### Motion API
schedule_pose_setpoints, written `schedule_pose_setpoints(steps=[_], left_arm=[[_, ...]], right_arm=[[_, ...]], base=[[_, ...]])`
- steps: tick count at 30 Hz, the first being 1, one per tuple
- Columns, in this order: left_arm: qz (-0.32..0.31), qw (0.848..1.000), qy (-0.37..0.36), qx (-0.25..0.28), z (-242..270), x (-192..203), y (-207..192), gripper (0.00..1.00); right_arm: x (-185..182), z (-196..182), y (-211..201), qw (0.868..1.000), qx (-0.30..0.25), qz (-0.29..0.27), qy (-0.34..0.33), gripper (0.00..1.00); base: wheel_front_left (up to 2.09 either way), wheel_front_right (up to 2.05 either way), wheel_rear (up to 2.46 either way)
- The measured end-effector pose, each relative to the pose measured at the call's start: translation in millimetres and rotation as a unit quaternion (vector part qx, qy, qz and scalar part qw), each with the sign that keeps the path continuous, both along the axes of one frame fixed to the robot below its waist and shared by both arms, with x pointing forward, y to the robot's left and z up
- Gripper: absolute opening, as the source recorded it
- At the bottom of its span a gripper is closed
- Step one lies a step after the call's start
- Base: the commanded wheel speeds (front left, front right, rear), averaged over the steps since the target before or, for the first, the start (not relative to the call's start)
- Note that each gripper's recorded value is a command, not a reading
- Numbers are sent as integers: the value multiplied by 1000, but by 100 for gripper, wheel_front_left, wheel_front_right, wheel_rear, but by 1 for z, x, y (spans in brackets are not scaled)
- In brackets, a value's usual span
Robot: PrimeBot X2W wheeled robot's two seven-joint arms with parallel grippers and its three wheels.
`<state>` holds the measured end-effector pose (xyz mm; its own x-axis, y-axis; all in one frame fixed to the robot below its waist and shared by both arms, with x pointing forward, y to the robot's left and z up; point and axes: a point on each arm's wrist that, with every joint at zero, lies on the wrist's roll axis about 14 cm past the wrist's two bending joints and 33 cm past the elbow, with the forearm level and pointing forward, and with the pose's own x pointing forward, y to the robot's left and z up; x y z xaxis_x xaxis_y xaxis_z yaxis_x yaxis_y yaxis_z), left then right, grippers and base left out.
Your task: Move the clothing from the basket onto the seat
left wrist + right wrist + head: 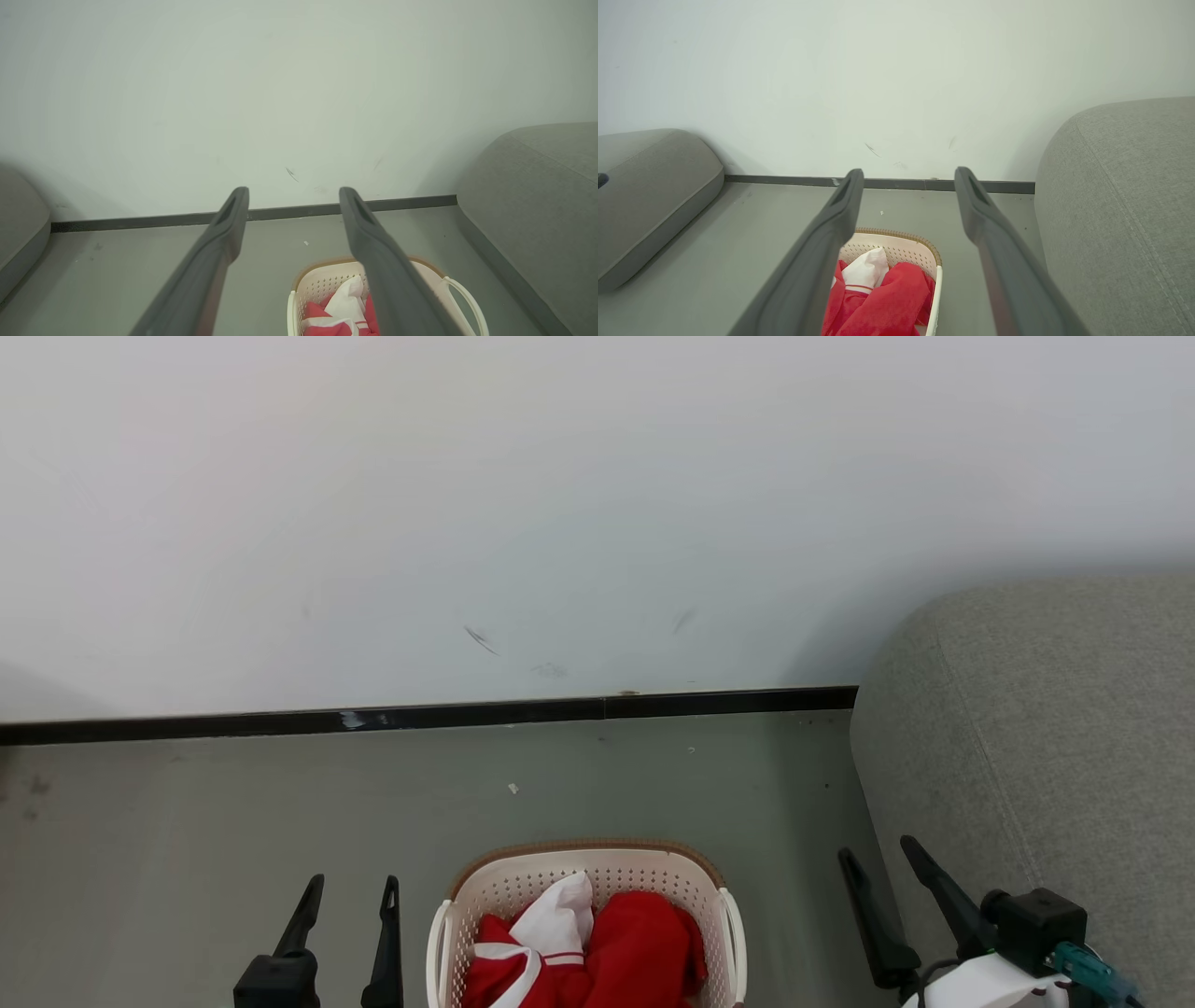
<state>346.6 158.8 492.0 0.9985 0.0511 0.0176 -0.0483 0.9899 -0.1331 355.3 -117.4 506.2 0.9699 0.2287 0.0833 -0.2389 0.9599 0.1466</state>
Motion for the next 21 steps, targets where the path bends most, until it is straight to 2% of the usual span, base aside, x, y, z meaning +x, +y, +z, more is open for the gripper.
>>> schedule_pose_setpoints(steps=[10,15,21], left_arm=[[-12,1000,13,10,-8,3,-7,100],[-31,999,22,22,-15,9,-15,100],[-58,997,35,46,-24,20,-23,100]], right_arm=[[1,-2,-7,1000,3,-10,3,100],[-3,-15,-14,1000,3,-21,23,100],[2,-13,-21,999,-2,-31,19,100]], base=[[0,0,0],[0,0,0],[0,0,0]])
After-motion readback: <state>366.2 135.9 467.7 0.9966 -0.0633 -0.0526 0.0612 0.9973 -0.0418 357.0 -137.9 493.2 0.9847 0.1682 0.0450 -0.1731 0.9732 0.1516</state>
